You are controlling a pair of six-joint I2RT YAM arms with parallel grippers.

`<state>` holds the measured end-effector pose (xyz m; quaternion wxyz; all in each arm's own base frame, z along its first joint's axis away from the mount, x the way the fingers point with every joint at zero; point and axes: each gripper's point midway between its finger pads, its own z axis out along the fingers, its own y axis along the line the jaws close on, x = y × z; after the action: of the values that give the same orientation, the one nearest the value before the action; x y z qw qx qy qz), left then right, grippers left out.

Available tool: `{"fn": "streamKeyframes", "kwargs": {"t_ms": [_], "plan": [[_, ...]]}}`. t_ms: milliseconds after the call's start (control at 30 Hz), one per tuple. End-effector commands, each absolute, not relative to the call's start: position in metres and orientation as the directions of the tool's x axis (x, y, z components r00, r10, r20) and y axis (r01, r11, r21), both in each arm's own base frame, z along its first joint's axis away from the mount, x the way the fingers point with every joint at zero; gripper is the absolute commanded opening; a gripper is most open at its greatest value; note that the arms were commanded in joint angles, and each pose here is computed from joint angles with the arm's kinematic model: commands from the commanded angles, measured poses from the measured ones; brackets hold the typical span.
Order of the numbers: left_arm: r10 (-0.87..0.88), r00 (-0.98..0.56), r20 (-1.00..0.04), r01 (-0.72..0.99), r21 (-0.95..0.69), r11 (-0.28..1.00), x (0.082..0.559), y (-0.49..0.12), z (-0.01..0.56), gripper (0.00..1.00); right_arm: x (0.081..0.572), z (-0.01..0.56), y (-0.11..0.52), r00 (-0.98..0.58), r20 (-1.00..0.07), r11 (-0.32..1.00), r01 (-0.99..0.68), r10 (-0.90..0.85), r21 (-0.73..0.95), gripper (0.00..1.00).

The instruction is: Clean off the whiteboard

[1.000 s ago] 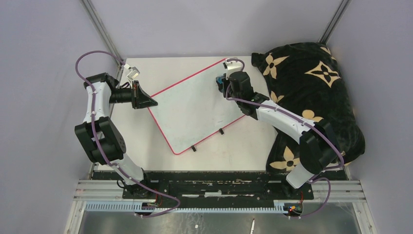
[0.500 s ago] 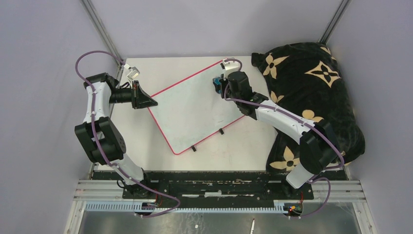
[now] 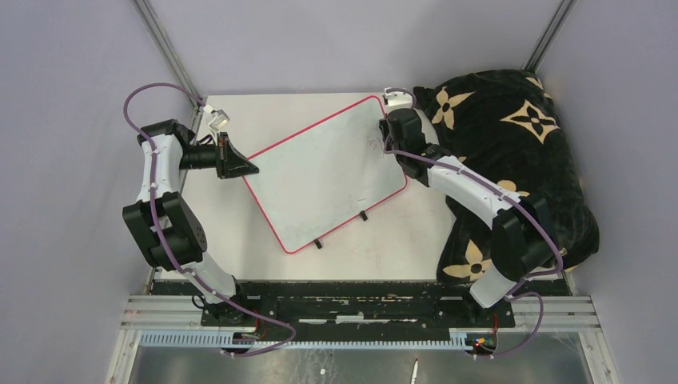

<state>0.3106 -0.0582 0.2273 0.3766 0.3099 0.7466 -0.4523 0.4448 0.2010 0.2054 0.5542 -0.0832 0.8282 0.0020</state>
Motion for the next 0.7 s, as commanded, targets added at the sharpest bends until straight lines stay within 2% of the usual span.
{"fn": "streamKeyframes", "kwargs": {"t_ms": [0,167,500,667], "plan": [[0.199,-0.479,-0.855,0.833,-0.372,0.409,0.307,-0.057,0.226,0.03,0.459,0.231,0.195,-0.323,-0.939,0.99,-0.108,-0.117,-0.086,0.0],[0.198,-0.479,-0.855,0.833,-0.372,0.409,0.307,-0.057,0.227,0.03,0.449,0.231,0.222,-0.327,-0.943,0.973,-0.229,-0.064,0.013,0.01],[0.187,-0.48,-0.857,0.832,-0.379,0.405,0.308,-0.058,0.227,0.03,0.414,0.253,0.291,-0.299,-0.952,0.905,-0.418,-0.057,0.077,0.01],[0.187,-0.48,-0.857,0.832,-0.378,0.406,0.307,-0.058,0.228,0.03,0.417,0.255,0.303,-0.294,-0.951,0.91,-0.413,-0.094,0.038,0.01]]}}
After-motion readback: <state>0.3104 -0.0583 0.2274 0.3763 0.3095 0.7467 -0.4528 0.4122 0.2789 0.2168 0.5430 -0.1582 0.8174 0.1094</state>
